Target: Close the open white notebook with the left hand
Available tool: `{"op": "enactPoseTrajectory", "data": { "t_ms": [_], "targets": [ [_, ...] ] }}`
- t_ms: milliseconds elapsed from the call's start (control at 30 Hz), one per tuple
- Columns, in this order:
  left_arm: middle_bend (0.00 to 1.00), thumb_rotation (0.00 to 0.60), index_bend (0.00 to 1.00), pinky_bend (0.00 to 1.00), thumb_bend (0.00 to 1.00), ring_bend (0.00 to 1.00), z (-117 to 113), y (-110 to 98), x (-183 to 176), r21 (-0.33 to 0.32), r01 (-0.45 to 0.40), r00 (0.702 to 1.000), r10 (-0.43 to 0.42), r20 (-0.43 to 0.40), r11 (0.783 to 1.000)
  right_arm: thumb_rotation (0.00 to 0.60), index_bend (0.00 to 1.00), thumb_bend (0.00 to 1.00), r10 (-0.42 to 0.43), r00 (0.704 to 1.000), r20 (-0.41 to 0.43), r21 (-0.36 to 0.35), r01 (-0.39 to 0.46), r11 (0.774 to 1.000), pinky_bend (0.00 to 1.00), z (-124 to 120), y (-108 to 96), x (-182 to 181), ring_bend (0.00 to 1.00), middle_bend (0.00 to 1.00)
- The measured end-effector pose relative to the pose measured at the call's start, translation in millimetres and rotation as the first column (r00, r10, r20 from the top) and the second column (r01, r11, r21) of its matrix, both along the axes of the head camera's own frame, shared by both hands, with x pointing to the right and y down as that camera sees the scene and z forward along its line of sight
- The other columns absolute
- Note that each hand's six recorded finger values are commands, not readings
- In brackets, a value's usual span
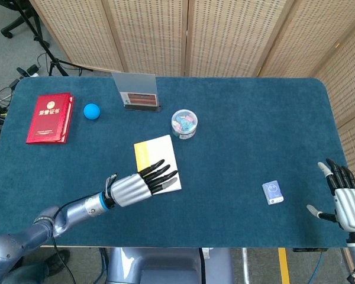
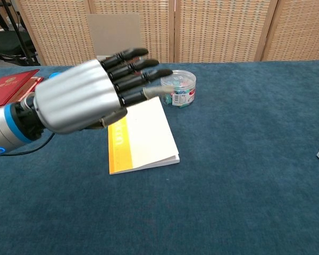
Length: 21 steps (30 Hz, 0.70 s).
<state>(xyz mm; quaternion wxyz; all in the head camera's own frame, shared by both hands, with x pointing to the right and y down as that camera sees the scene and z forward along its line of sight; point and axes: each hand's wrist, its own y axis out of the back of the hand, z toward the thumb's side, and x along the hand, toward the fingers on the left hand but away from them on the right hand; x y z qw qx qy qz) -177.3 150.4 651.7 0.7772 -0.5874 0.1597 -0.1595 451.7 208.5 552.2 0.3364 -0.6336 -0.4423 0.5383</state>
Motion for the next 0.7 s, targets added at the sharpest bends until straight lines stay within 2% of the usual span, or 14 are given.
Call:
{"op": "enactPoseTrajectory", "data": {
  "t_ms": [67, 133, 200, 267, 333, 433, 533, 567, 700],
  "targets": [
    [0.0, 0.6, 0.0, 0.0, 0.52, 0.0, -13, -5, -9, -0.019, 0.055, 0.997, -0.056, -0.062, 0.998, 0.6, 0.0, 0.0, 0.002, 1.0, 0.001, 0.002, -0.002, 1.0, 0.0, -1, 0, 1, 0.0, 0.0],
    [0.0, 0.6, 0.0, 0.0, 0.35, 0.0, -22, -9, -19, -0.047, 0.111, 0.989, -0.115, -0.097, 0.993, 0.6, 0.0, 0.0, 0.003, 1.0, 0.001, 0.002, -0.003, 1.0, 0.0, 0, 0, 1, 0.0, 0.0],
    [0.0, 0.6, 0.0, 0.0, 0.11, 0.0, -30, -12, -34, -0.09, 0.181, 0.974, -0.192, -0.124, 0.979, 0.6, 0.0, 0.0, 0.003, 1.0, 0.001, 0.001, -0.003, 1.0, 0.0, 0, 0, 1, 0.0, 0.0],
    [0.0, 0.6, 0.0, 0.0, 0.01, 0.0, -40, -13, -51, -0.137, 0.254, 0.952, -0.272, -0.14, 0.957, 0.6, 0.0, 0.0, 0.002, 1.0, 0.0, 0.001, -0.002, 1.0, 0.0, 0, 0, 0, 0.0, 0.0],
    [0.0, 0.6, 0.0, 0.0, 0.0, 0.0, -49, -14, -68, -0.176, 0.321, 0.927, -0.347, -0.141, 0.931, 0.6, 0.0, 0.0, 0.0, 1.0, -0.001, 0.002, 0.0, 1.0, 0.0, 0, 0, 0, 0.0, 0.0],
    [0.0, 0.6, 0.0, 0.0, 0.0, 0.0, -64, -13, -107, -0.24, 0.451, 0.866, -0.487, -0.114, 0.86, 0.6, 0.0, 0.0, -0.001, 1.0, -0.001, 0.006, 0.001, 1.0, 0.0, -1, 0, -2, 0.0, 0.0],
    [0.0, 0.6, 0.0, 0.0, 0.0, 0.0, -80, -8, -160, -0.296, 0.593, 0.773, -0.633, -0.053, 0.749, 0.6, 0.0, 0.0, 0.0, 1.0, -0.002, 0.01, 0.0, 1.0, 0.0, -2, 1, -2, 0.0, 0.0],
    [0.0, 0.6, 0.0, 0.0, 0.0, 0.0, -84, -4, -183, -0.316, 0.645, 0.729, -0.685, -0.023, 0.696, 0.6, 0.0, 0.0, 0.001, 1.0, -0.003, 0.013, -0.001, 1.0, 0.0, -3, 1, -2, 0.0, 0.0],
    [0.0, 0.6, 0.0, 0.0, 0.0, 0.0, -87, 9, -229, -0.4, 0.732, 0.612, -0.791, 0.028, 0.552, 0.6, 0.0, 0.0, 0.004, 1.0, -0.005, 0.019, -0.004, 1.0, 0.0, -4, 2, -2, 0.0, 0.0]
  ]
}}
